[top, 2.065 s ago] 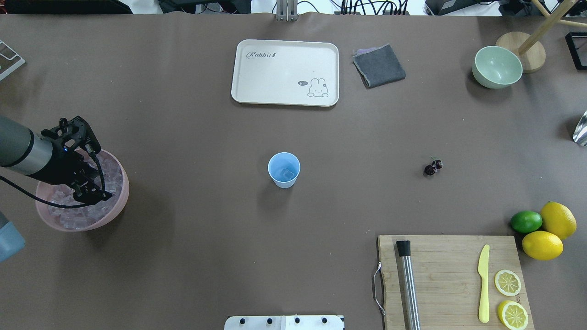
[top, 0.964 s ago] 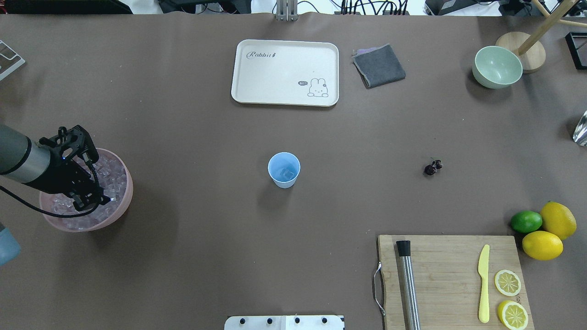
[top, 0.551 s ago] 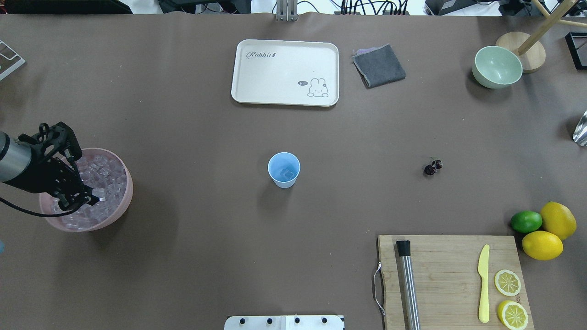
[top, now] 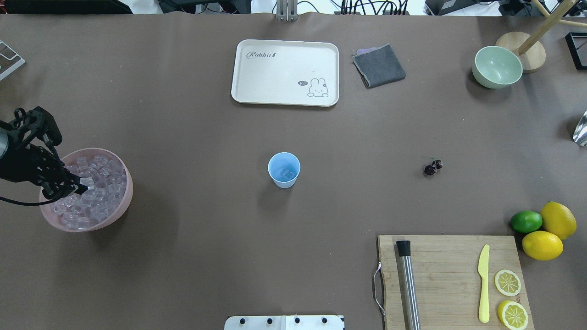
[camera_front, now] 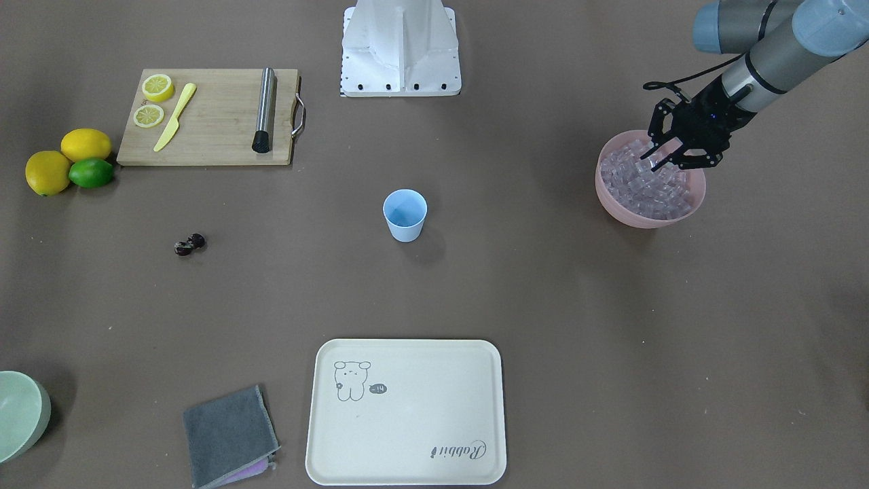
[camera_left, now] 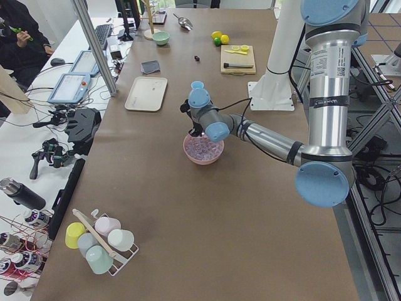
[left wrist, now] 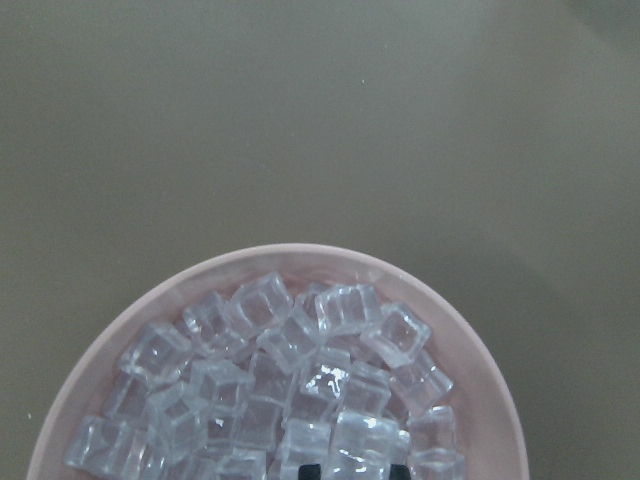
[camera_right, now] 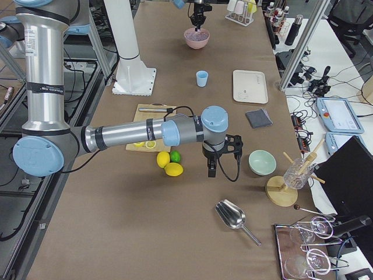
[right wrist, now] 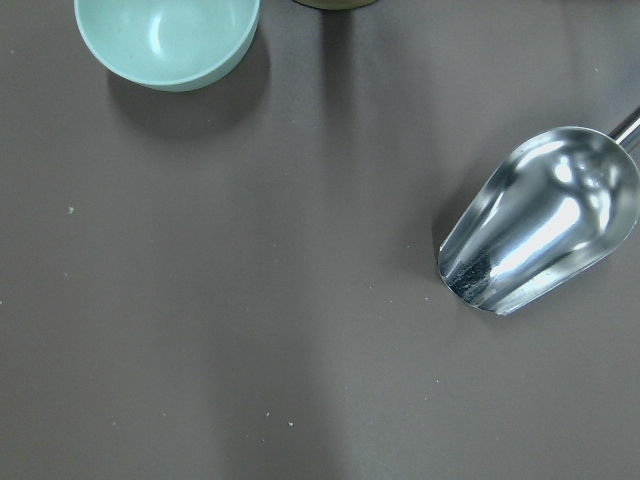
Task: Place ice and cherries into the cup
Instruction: 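Carry the ice cube with the left gripper over the light-blue cup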
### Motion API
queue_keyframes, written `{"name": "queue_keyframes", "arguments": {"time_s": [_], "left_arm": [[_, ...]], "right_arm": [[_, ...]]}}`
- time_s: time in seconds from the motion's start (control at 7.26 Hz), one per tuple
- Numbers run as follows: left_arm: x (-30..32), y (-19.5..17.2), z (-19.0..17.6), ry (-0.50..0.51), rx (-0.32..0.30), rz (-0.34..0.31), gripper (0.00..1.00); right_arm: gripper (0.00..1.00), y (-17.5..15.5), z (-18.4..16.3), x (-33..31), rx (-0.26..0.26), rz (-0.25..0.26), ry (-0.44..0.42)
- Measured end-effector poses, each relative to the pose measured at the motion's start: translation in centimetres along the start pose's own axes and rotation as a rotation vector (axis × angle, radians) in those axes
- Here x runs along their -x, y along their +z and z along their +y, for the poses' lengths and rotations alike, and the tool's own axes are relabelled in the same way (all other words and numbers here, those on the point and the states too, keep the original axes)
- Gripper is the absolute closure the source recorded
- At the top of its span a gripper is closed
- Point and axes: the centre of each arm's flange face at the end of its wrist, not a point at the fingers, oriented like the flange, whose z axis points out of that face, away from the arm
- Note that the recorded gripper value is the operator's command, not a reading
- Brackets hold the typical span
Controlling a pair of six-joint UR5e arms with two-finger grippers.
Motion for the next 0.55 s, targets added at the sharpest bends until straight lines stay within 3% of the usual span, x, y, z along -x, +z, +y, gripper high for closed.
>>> {"name": "queue_keyframes", "arguments": {"time_s": [0.28, 0.55], "left_arm": [[-2.9, -1.7, -6.5, -0.098, -0.102, 0.009, 1.00], [-8.0, -0.3, -13.7, -0.190, -0.191, 0.013, 1.00]], "right_arm": [[0.00, -0.3, -0.6, 1.3, -0.006, -0.014, -0.026], [0.00, -0.4, -1.1, 1.7, -0.010, -0.016, -0.045]]}}
